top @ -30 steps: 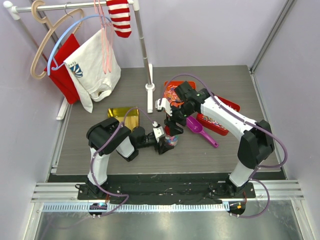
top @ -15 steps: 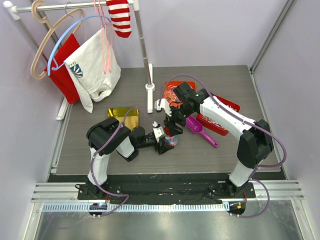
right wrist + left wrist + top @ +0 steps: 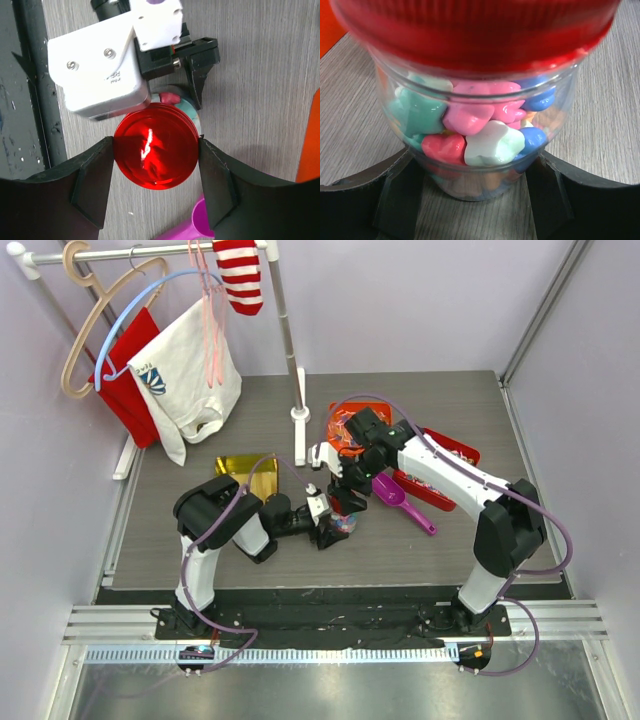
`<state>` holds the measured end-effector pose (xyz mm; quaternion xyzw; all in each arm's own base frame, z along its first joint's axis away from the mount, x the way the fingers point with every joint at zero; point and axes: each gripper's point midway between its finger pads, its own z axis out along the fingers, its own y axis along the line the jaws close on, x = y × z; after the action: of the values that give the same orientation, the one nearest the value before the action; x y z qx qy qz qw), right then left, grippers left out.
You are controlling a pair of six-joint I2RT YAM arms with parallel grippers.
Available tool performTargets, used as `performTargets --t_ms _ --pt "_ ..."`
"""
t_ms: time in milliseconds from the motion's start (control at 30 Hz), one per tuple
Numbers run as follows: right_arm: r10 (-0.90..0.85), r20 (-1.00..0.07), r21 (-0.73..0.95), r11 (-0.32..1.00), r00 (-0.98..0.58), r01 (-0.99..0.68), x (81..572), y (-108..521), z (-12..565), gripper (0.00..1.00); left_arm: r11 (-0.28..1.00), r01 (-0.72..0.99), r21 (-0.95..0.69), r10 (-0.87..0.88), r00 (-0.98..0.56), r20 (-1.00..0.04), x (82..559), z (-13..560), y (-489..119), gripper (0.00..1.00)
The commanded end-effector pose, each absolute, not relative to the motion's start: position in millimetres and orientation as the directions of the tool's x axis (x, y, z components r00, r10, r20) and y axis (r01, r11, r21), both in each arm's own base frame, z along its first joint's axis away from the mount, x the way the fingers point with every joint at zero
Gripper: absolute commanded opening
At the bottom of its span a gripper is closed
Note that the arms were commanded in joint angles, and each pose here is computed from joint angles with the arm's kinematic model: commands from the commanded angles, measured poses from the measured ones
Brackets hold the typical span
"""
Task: Pack the candies
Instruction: Close the bottle lid on the packing bottle.
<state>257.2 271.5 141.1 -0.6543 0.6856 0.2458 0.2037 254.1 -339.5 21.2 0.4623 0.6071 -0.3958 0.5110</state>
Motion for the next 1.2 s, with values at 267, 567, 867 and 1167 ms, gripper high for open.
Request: performTargets --t_ms 267,567,867,1167 --pt "-0.769 -0.619 0.029 0.18 -0.159 -0.983 272.4 274.0 133.2 0.42 0.293 0.952 0.093 0.031 0.088 -0.996 270.5 61.5 -345.8 0.44" --pt "-0.705 -0.597 0.08 0.422 -0.383 -0.903 287.6 273.4 121.9 0.48 0.302 0.949 0.089 0.032 0.083 -0.996 272.1 60.7 -345.5 0.44" --pt "-0.593 -0.66 0.138 0.507 -0.461 -0.851 291.3 285.0 141.8 0.59 0.302 0.949 0.093 0.034 0.087 -0.996 272.5 59.9 -345.6 0.43" --pt "-0.593 -0.681 0.134 0.476 -0.43 -0.869 285.0 284.6 147.3 0.86 0.303 0.949 0.091 0.035 0.084 -0.996 272.9 59.0 -345.7 0.43"
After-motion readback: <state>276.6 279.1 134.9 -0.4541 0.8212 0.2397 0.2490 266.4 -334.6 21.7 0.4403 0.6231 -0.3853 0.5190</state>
